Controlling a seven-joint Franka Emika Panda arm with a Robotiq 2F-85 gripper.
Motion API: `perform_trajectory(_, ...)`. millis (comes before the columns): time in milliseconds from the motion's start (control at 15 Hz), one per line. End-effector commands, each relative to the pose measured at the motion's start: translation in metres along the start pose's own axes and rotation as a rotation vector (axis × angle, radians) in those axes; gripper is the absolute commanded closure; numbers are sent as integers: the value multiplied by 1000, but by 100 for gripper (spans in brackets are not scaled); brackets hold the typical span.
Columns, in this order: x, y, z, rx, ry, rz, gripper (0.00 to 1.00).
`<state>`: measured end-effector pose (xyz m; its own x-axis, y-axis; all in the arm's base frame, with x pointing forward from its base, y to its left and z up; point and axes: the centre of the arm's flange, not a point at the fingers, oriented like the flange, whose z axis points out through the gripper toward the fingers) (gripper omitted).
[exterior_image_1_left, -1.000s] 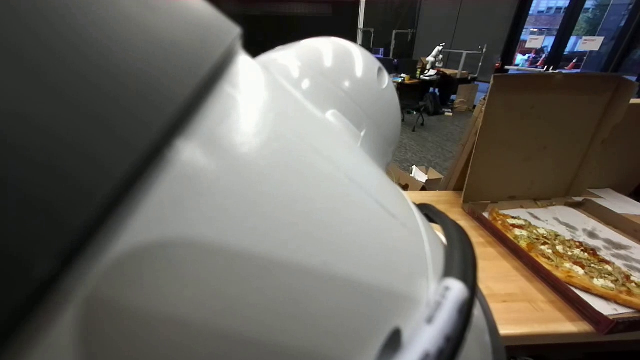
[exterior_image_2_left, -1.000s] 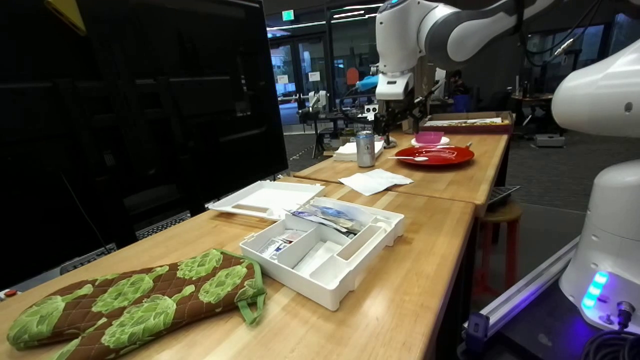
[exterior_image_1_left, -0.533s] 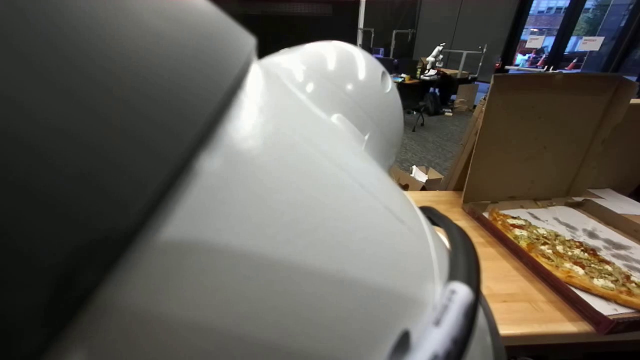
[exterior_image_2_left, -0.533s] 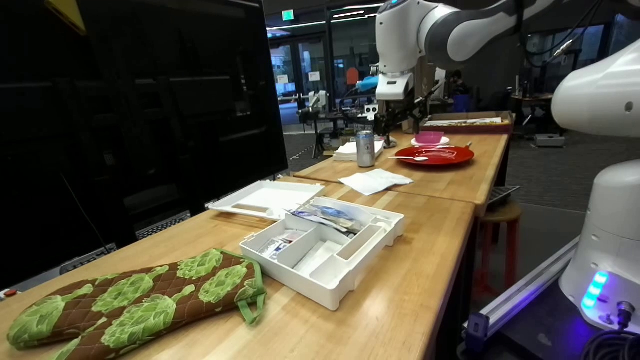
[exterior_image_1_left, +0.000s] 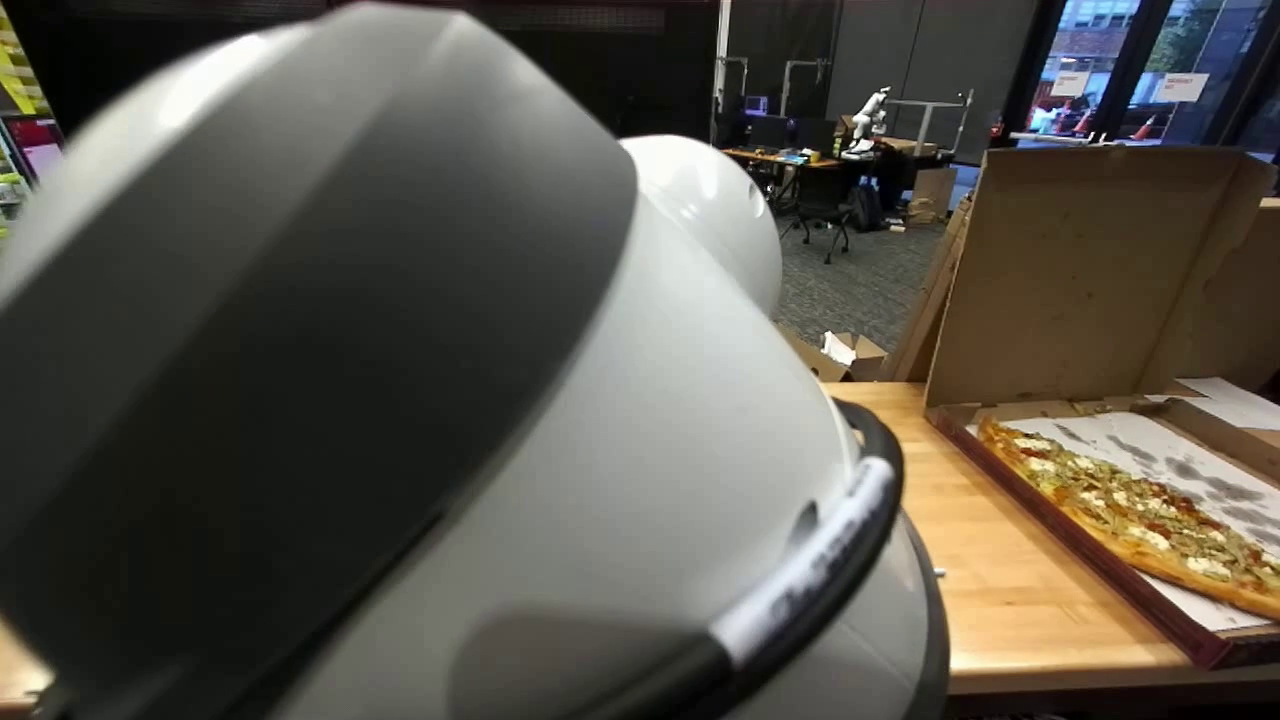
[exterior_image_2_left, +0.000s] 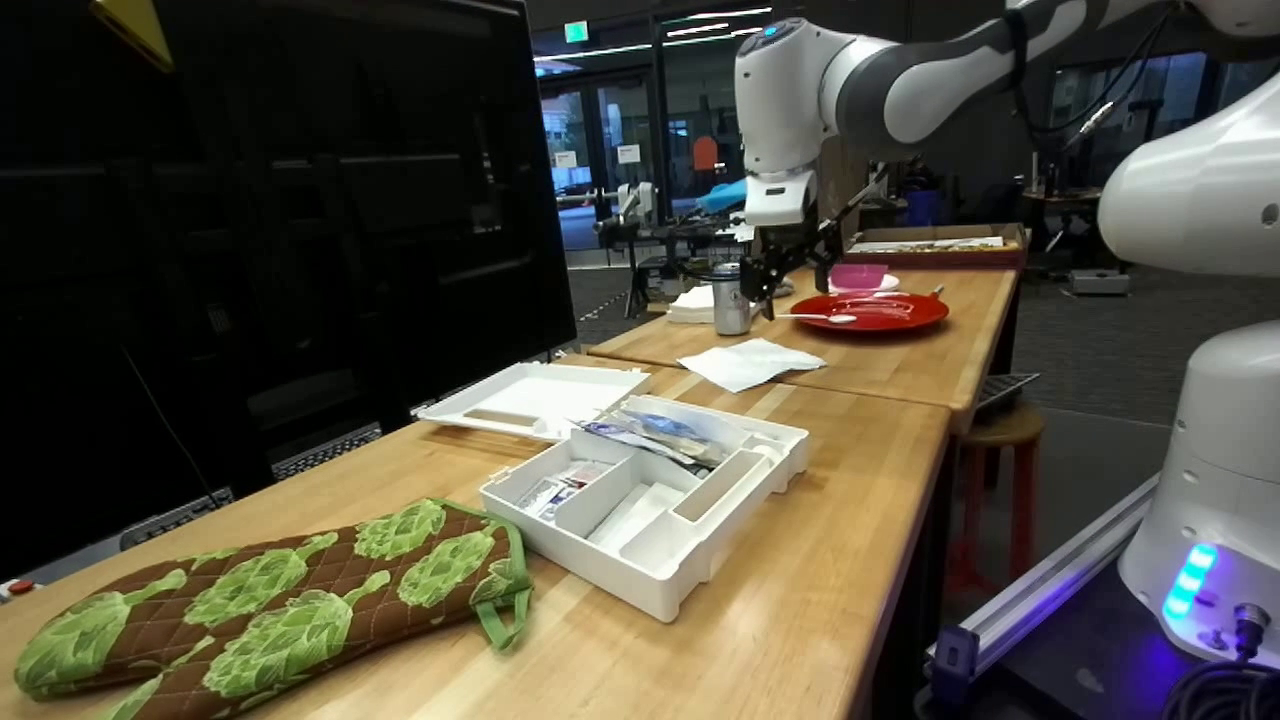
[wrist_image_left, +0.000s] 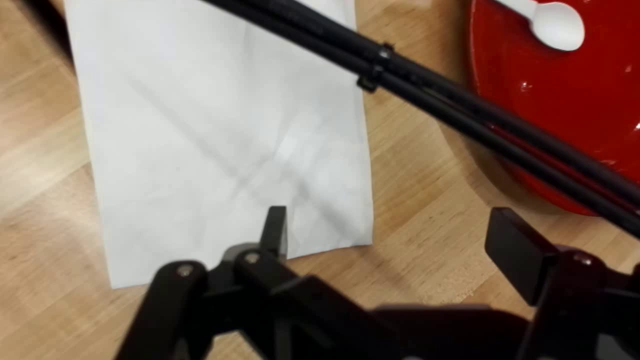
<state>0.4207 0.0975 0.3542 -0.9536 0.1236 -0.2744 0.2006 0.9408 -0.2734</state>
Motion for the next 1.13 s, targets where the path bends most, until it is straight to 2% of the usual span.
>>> perform_trajectory(0,7,22,6,-20,-4,-97,0)
perform_trajectory(333,12,47,15,-71,-14,-228,0)
perform_trajectory(733,9,55,21,-122,-46,-345,0)
perform_trajectory(800,13,54,21,-109,-13,-307,0)
perform_trajectory(1067,12,55,22,-118,-17,-329,0)
